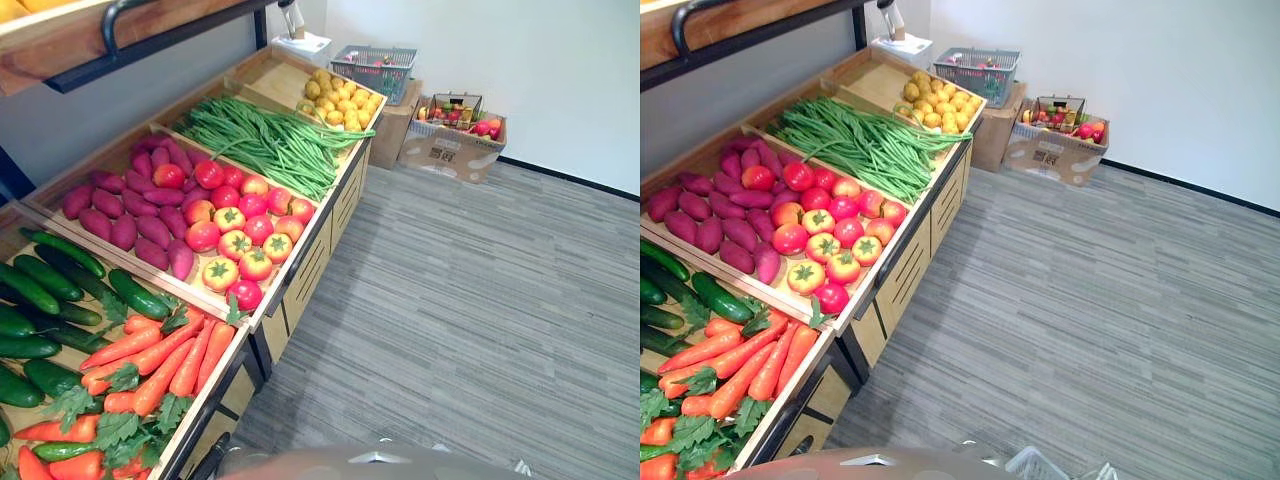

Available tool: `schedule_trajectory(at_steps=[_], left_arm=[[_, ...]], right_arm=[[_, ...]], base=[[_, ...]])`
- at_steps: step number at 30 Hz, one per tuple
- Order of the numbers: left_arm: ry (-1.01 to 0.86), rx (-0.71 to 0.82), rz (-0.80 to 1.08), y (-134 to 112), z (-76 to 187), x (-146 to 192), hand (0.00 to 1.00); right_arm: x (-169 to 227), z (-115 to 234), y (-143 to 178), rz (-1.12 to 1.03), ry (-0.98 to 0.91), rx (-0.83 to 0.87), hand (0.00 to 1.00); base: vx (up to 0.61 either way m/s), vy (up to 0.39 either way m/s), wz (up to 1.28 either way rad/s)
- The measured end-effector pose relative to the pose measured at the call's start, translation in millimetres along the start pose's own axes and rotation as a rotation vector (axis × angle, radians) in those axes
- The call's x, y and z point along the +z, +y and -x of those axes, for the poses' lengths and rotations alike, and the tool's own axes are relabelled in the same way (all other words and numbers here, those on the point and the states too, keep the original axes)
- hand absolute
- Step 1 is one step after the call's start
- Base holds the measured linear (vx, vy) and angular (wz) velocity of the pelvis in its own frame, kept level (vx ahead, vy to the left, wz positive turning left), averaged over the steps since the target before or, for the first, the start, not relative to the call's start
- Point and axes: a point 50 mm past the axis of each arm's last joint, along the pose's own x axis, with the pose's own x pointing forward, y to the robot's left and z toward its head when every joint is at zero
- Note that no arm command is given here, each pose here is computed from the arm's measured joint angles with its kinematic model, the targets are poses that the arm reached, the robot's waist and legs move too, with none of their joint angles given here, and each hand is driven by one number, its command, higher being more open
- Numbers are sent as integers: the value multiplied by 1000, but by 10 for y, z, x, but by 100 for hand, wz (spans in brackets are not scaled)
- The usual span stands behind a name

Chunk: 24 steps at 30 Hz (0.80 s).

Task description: Pick vegetable in the basket

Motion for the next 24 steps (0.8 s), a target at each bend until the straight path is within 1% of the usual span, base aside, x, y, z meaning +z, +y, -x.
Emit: schedule_trajectory(at_steps=[3, 5, 9, 10, 13, 16, 20, 24], left_arm=[[15, -12, 2, -4, -2, -11, 100], [29, -14, 57, 5, -2, -25, 100], [165, -4, 110, 102, 71, -345, 100], [180, 0, 130, 128, 83, -386, 100], [169, -15, 148, 105, 78, -359, 100], [168, -5, 164, 79, 82, -363, 100], [165, -7, 132, 73, 88, -374, 100], [165, -6, 74, 102, 94, -391, 100]], right_arm=[[-118, 28, 0, -25, 35, -5, 0], [-155, 37, 8, -35, 49, -2, 0], [83, -31, -49, -35, -17, -7, 0], [77, -28, -35, -50, -13, -1, 0], [-5, 23, 48, -37, -15, 42, 0], [79, 59, 151, -22, -71, 85, 0], [137, 52, 115, 4, -104, 84, 0], [81, 49, 37, -1, -89, 66, 0]], base=[[8, 32, -29], [-14, 6, -79], [-59, 178, -149], [-37, 94, -81], [-18, 40, -53], [39, -11, -58], [80, -44, -55], [117, -53, -26]])
